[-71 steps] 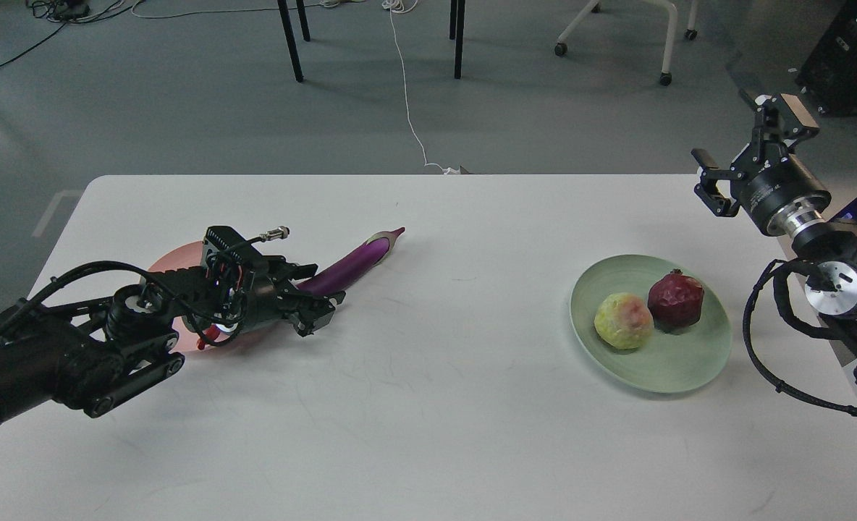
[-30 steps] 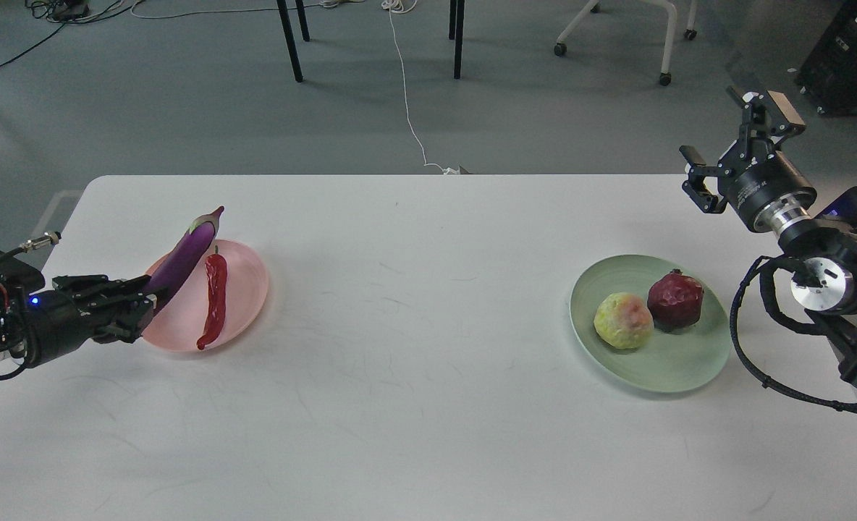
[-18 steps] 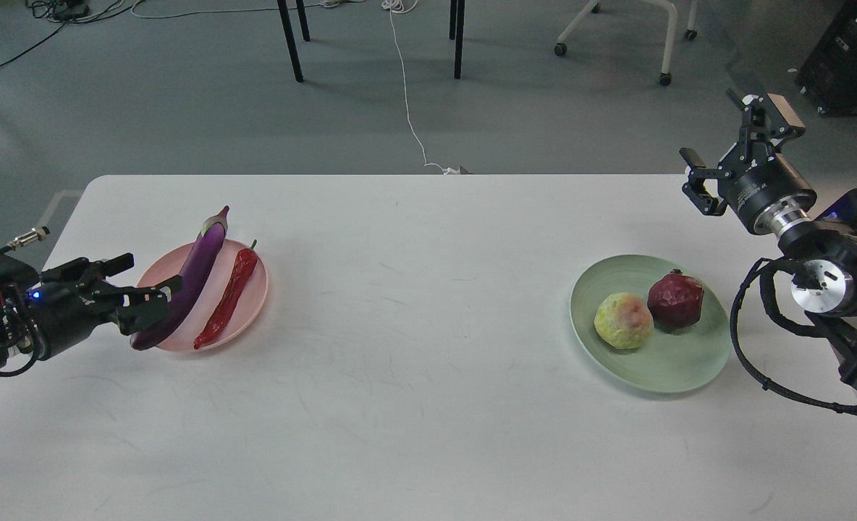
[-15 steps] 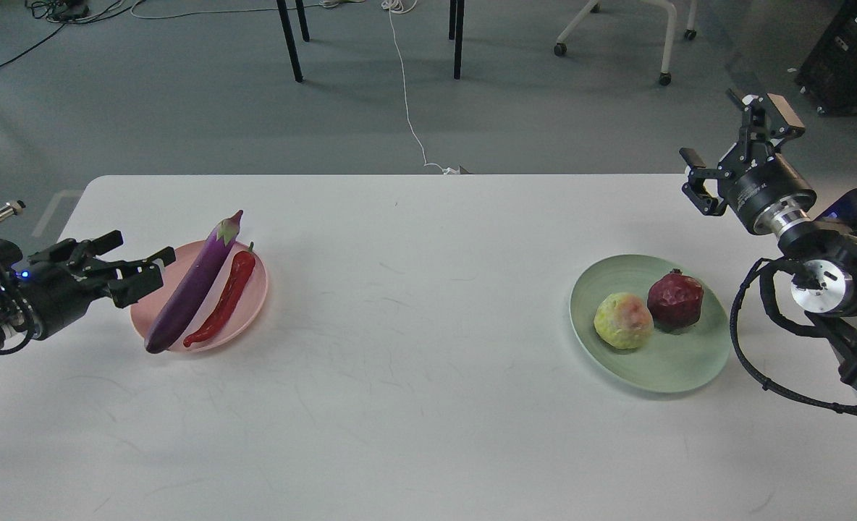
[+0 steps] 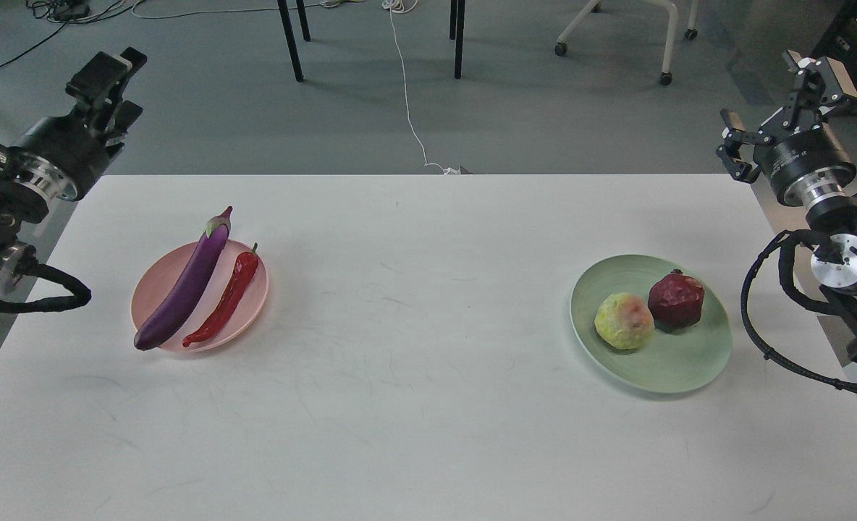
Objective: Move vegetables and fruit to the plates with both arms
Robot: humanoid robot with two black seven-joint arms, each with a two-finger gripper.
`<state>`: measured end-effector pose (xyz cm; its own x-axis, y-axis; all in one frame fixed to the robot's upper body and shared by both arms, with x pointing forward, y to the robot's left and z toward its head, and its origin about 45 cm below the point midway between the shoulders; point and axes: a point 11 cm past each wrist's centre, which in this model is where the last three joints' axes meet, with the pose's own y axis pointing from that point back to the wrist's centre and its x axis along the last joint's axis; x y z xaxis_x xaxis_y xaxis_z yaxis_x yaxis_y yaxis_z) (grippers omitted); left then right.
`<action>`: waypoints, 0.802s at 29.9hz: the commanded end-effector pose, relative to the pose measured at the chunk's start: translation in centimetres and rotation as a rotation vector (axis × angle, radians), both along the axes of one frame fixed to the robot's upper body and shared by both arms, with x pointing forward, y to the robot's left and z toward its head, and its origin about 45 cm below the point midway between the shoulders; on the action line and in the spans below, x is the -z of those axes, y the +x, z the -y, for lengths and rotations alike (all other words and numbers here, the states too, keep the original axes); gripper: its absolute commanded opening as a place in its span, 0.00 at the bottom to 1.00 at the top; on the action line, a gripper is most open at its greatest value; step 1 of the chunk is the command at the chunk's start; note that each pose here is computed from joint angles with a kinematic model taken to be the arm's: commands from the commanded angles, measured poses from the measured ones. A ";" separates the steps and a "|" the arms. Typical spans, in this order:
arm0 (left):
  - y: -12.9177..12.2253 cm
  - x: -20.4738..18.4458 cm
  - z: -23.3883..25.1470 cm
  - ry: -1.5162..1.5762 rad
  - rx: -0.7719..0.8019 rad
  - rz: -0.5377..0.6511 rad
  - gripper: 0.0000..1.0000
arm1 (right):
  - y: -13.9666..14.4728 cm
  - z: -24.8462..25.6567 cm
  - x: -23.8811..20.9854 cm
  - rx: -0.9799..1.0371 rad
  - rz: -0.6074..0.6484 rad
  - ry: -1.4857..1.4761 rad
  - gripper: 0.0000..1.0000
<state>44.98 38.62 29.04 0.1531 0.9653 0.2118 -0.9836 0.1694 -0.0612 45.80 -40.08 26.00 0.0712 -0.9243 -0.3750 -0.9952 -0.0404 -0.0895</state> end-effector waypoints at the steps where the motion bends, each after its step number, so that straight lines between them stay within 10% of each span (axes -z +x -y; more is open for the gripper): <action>1: 1.3 -0.6 1.2 -0.198 -0.002 0.019 0.97 | 0.1 0.5 -0.9 0.018 0.027 0.027 0.99; 24: 2.8 1.3 1.4 -1.008 0.027 0.025 0.98 | -0.2 -1.3 1.5 -0.026 -0.015 0.402 0.99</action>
